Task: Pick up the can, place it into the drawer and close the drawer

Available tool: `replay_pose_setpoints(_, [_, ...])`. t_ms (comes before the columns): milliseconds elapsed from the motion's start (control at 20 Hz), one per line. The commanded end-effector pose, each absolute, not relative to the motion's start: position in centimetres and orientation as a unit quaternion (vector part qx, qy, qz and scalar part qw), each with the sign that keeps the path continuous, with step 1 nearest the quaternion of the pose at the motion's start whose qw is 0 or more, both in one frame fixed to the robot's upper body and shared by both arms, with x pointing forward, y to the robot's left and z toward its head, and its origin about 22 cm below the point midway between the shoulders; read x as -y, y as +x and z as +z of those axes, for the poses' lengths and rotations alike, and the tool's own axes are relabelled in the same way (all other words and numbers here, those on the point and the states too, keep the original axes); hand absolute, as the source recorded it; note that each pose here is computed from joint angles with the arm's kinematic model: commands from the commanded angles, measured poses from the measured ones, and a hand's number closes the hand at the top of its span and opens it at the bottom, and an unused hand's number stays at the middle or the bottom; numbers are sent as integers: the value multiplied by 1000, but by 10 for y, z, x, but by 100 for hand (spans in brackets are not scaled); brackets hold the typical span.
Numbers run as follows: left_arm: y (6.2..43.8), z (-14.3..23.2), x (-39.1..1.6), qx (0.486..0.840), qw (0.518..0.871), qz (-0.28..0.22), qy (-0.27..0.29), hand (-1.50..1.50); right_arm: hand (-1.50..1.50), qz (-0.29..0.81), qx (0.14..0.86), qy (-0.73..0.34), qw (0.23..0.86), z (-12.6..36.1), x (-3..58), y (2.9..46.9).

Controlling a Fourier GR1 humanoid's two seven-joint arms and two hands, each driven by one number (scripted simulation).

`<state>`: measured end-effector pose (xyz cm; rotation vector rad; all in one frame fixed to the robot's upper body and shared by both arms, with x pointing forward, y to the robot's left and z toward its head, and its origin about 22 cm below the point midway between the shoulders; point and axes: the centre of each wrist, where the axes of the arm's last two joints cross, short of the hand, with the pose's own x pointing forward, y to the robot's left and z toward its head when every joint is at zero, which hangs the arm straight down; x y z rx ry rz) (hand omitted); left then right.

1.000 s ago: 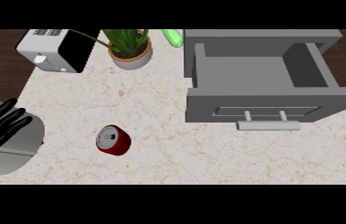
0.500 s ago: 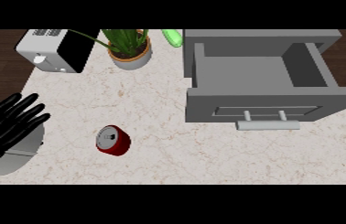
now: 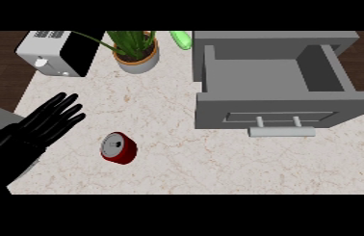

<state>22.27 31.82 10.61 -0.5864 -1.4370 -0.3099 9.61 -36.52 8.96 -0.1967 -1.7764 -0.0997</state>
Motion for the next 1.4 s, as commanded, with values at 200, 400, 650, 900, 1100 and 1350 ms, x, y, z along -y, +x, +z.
replay_pose_setpoints(200, [223, 58, -280, 643, 711, -149, -243, -150, -150, -45, 780, -85, 618, 102, 376, 96])
replay_pose_setpoints(400, [235, 43, -294, 635, 719, -148, -241, -150, -150, -50, 777, -87, 622, 93, 374, 81])
replay_pose_setpoints(650, [217, 26, -295, 637, 724, -146, -223, -150, -150, -54, 776, -84, 623, 100, 387, 90])
replay_pose_setpoints(900, [234, -11, -311, 645, 728, -132, -191, -150, -150, -37, 779, -93, 619, 102, 389, 79])
replay_pose_setpoints(1100, [239, -48, -311, 640, 737, -127, -179, -150, -150, -40, 772, -75, 630, 94, 379, 78])
replay_pose_setpoints(1350, [243, -57, -328, 645, 738, -109, -166, -150, -150, -37, 782, -87, 616, 104, 381, 65])
